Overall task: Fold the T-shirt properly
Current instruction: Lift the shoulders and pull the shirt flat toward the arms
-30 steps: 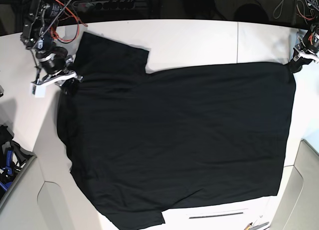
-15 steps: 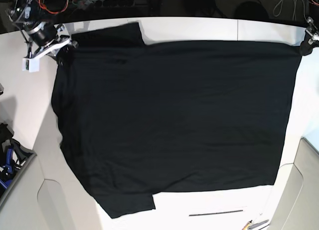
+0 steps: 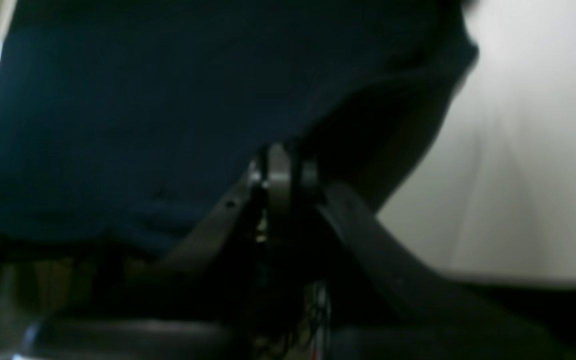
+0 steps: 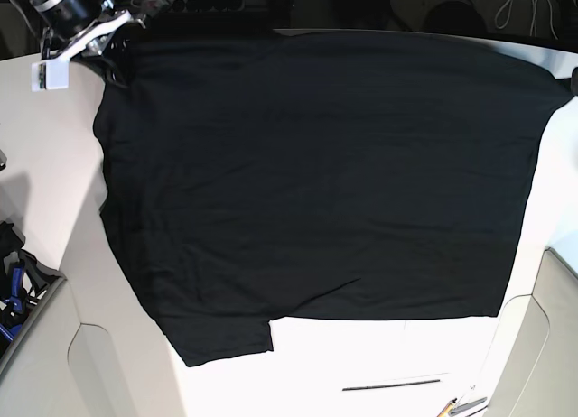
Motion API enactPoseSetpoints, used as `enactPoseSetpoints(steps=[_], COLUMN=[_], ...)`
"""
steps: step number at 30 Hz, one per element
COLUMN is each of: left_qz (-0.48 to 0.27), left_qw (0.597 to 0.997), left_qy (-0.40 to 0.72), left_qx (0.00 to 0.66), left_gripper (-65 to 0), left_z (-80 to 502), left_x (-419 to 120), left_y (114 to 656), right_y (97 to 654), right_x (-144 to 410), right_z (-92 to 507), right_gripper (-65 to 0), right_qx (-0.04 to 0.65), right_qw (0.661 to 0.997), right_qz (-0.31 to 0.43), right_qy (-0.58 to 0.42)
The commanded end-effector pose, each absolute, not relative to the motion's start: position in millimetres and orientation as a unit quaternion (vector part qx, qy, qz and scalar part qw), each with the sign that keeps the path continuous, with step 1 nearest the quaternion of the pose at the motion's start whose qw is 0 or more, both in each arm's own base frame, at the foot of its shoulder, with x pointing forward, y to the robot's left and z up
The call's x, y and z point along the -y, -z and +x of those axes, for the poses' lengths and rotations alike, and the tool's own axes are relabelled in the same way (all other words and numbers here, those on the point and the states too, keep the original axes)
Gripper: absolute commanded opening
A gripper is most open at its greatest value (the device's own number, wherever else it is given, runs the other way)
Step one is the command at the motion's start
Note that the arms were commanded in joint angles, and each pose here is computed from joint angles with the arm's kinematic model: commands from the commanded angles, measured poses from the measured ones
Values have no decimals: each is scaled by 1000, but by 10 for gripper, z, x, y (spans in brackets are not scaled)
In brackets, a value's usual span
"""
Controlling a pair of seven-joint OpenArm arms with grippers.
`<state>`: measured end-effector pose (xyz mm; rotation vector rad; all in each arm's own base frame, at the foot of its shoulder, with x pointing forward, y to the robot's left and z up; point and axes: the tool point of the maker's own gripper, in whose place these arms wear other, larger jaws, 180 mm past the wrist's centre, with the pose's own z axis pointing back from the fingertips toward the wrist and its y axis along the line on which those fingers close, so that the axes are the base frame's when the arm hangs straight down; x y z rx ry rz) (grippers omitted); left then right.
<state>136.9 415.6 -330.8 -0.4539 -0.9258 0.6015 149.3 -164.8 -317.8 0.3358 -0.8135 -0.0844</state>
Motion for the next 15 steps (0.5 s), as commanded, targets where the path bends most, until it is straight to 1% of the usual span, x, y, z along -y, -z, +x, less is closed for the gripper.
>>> enactPoseSetpoints(steps=[1, 4, 7, 12, 15], left_qz=[-216, -213, -191, -164, -138], left_qw=[816, 819, 826, 830, 827], left_qy=[-264, -242, -217, -181, -168], left_qx=[468, 475, 484, 502, 518], left_gripper=[-650, -650, -650, -650, -650], left_z=[1551, 1834, 2091, 2435, 2562], left_x=[-4192, -4100, -4041, -3992, -4059], left_y=[3121, 3178, 3246, 3224, 3150], right_y=[3090, 3084, 3130, 3262, 3277], right_x=[1655, 1689, 1788, 1916, 1955], right_z=[1596, 1860, 2127, 2511, 2704], right_gripper=[-650, -650, -650, -650, -650], right_qx=[416, 442, 463, 477, 486], right_qw=[894, 883, 874, 863, 856], right_qz=[162, 155, 143, 150, 156], right_qy=[37, 33, 39, 68, 78])
